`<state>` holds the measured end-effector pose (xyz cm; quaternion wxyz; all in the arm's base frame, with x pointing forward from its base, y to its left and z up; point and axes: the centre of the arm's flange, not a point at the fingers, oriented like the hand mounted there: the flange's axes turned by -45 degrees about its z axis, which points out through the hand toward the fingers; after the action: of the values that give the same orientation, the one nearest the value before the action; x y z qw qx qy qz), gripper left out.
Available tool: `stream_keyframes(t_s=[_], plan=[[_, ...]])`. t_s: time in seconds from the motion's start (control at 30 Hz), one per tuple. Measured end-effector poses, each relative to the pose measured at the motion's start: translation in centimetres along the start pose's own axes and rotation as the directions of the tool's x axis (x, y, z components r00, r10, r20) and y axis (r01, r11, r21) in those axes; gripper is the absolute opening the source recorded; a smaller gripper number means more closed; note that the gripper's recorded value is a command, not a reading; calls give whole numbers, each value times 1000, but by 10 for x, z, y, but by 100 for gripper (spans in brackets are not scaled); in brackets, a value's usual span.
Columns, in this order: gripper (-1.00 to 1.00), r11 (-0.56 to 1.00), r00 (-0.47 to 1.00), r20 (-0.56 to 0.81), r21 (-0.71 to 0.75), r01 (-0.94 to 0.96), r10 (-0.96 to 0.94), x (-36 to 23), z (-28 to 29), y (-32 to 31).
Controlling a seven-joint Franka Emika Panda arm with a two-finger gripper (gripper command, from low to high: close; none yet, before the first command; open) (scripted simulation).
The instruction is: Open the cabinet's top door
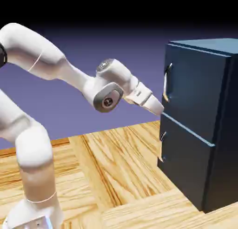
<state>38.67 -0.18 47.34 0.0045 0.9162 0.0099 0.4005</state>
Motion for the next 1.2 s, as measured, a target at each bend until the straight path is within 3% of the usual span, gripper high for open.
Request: stream_keyframes(t_s=[0.67,1.2], plan=[[0,989,964,-224,0,-149,145,32,-78,10],[0,988,895,-422,28,-150,148,31,-91,-25]])
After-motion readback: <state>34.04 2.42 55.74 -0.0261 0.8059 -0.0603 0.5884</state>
